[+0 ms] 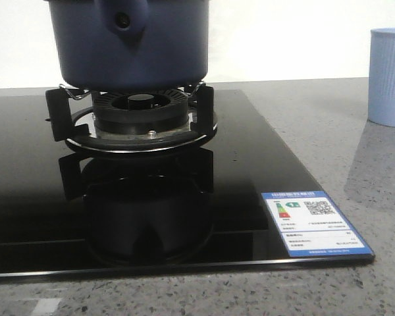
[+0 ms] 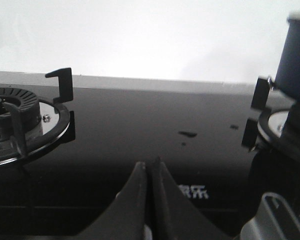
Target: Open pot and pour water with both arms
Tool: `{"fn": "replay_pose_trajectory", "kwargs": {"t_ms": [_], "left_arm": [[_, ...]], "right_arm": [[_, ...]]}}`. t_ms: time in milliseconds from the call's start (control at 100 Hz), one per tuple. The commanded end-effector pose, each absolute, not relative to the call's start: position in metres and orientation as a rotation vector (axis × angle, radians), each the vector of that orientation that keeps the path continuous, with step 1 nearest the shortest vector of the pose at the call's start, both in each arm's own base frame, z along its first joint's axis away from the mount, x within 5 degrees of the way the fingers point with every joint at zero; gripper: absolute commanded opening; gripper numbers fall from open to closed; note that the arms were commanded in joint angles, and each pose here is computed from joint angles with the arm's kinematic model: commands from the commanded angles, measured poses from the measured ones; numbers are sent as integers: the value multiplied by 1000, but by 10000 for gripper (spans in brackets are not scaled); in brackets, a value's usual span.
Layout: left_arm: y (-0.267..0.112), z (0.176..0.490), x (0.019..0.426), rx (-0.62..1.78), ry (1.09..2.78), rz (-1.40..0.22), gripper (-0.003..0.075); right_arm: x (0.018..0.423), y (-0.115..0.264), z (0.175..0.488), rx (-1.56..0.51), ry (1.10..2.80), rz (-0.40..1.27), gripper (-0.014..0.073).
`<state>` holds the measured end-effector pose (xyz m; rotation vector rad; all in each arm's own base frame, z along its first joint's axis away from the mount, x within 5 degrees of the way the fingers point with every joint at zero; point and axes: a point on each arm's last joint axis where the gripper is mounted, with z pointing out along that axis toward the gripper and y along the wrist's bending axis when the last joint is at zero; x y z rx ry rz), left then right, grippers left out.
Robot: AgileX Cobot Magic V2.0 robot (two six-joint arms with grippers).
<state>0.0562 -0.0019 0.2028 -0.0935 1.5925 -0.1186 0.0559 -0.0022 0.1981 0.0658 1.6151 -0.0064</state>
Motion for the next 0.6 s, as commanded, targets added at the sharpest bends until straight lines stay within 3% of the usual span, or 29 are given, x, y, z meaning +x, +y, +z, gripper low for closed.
{"fn": "replay_pose_trajectory", "kwargs": {"t_ms": [0, 190, 390, 590], "left_arm": [[0, 211, 54, -173, 1455, -183, -20], [1, 213, 54, -249, 1427, -261, -20], [3, 220, 52, -486, 1349, -516, -20], [-4, 261, 43, -327, 1353, -468, -20]], "right_arm": [[55, -3, 203, 113, 1486, 27, -59], [55, -4, 208, 204, 1423, 115, -59], [53, -6, 216, 380, 1365, 303, -59], [45, 1, 255, 276, 1399, 301, -58]]}}
